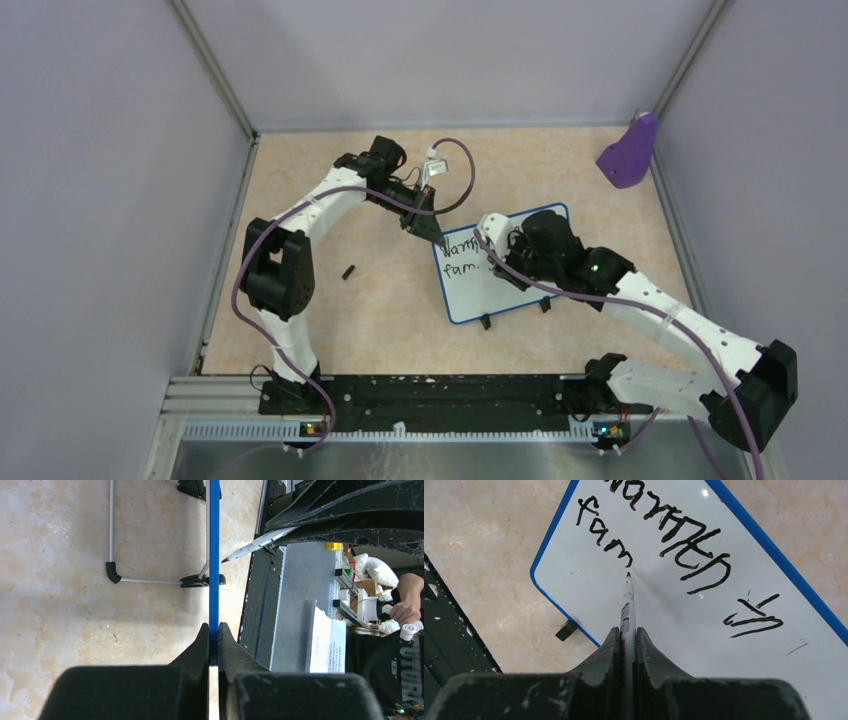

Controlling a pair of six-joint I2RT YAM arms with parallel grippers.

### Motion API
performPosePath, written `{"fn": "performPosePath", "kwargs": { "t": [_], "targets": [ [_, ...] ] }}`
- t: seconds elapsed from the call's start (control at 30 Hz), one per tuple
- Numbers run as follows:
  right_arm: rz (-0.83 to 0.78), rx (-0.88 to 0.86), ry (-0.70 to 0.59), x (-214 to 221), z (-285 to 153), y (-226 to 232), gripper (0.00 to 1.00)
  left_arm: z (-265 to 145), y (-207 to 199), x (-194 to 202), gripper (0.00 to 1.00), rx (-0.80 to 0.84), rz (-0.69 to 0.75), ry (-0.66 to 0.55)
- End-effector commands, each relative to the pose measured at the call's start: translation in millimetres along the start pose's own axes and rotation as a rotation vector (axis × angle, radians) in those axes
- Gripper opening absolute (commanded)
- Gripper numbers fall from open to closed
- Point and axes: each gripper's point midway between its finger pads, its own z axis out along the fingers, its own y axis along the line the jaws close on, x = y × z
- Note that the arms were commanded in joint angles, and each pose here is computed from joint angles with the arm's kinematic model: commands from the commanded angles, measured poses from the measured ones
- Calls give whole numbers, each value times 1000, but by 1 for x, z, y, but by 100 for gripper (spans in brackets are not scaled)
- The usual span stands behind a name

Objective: Write a sentence on the whiteboard

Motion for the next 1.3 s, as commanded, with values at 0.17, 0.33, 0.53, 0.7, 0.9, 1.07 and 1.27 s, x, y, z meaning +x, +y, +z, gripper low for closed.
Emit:
{"fn": "performPosePath", "kwargs": {
  "t": [0.17,0.33,0.53,0.7,0.9,1.07,1.27],
  "targets": [
    [19,99,-84,-28,-8,-23,0,-2,5,-6,0,-17,32,-7],
    [24,82,-100,-33,-3,-21,0,-2,5,-6,0,-18,32,-6],
    [15,81,-71,-25,3,-22,0,-2,5,-5,0,-18,32,-5],
    [12,129,-36,-15,-3,-29,0,-2,5,-6,0,-16,31,-6],
    [26,143,-28,-10,-9,-34,0,-1,6,-6,0,-14,30,-6],
    [31,82,-24,-9,-2,-24,0,-1,5,-7,0,-11,29,-8],
    [13,14,-4,-4,5,-11,0,-2,6,-6,0,-15,32,-8]
  ]
}}
